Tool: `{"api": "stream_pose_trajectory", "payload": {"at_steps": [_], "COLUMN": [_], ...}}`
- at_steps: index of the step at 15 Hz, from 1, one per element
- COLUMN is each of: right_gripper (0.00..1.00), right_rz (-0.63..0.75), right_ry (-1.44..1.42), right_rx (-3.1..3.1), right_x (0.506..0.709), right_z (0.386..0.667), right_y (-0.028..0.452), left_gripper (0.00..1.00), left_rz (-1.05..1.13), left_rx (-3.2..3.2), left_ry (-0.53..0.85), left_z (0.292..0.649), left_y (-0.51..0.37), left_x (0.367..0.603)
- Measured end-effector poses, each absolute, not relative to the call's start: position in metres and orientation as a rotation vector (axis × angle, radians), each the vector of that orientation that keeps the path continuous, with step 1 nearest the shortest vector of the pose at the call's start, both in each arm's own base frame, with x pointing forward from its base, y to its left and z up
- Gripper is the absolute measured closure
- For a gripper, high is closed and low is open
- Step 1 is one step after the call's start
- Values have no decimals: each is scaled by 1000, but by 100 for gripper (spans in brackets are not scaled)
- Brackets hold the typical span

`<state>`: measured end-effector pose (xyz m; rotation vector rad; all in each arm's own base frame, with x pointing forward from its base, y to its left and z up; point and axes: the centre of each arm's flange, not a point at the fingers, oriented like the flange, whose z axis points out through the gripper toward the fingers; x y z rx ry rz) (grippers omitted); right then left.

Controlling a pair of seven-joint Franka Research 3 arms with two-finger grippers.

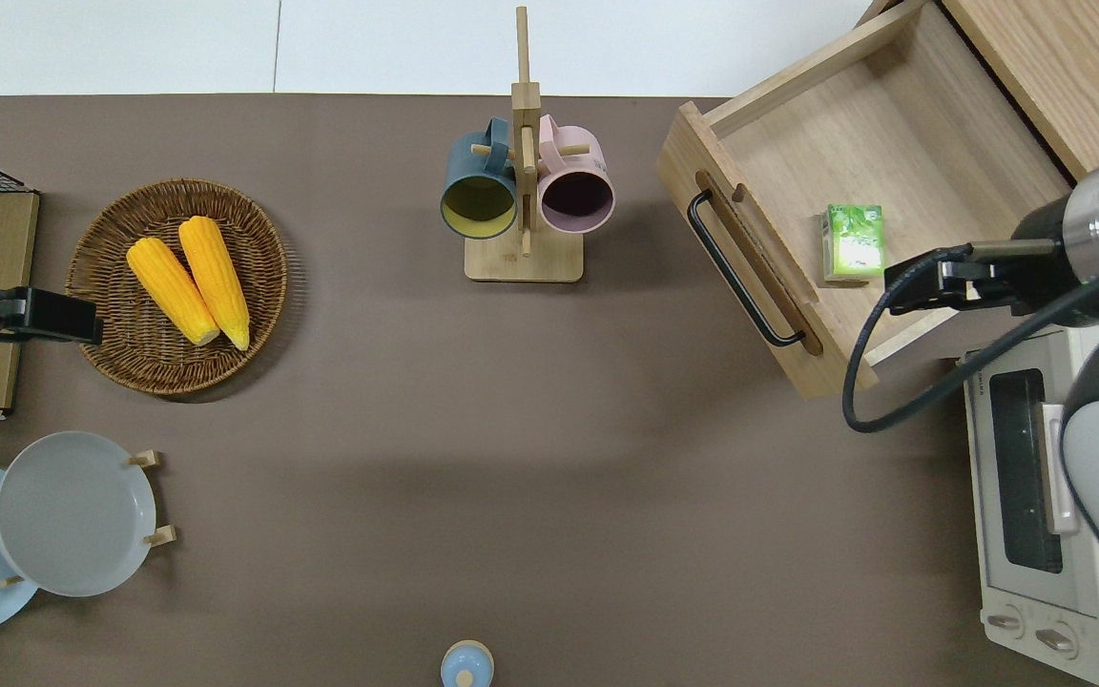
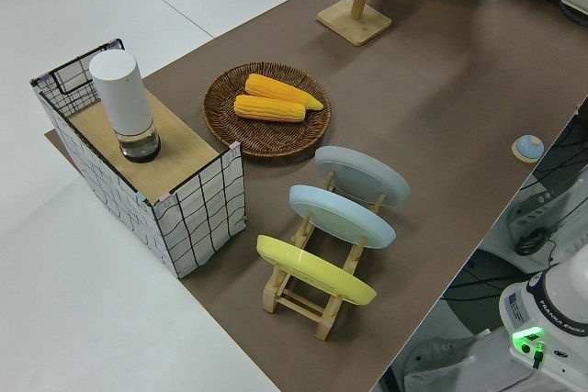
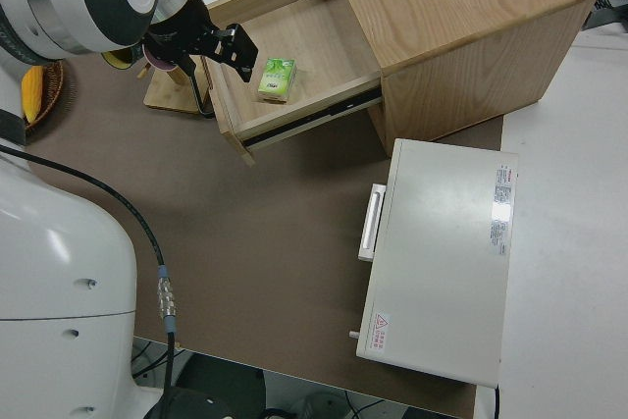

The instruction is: Slide drawer open with right arm

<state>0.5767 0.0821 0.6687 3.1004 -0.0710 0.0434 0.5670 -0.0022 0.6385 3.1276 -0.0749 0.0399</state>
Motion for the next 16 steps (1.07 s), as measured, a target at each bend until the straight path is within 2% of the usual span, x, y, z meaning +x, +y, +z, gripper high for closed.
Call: {"api": "stream_pose_trajectory", "payload": {"at_steps": [7, 11, 16], "right_gripper": [1, 1, 1], "right_rz": [-9, -56, -35], "right_ry": [-12, -31, -24], "right_rx": [3102, 3098, 3102], "right_x": [582, 583, 586], "right_z": [656, 642, 637], "right_y": [32, 26, 28], "left_gripper": [0, 0, 1], "left_rz": [40, 40, 40], "left_rx": [3128, 3128, 3128], "left_ry": [-75, -75, -75], "left_z": [639, 639, 639], "left_y": [-2, -2, -2], "left_x": [567, 567, 567]}}
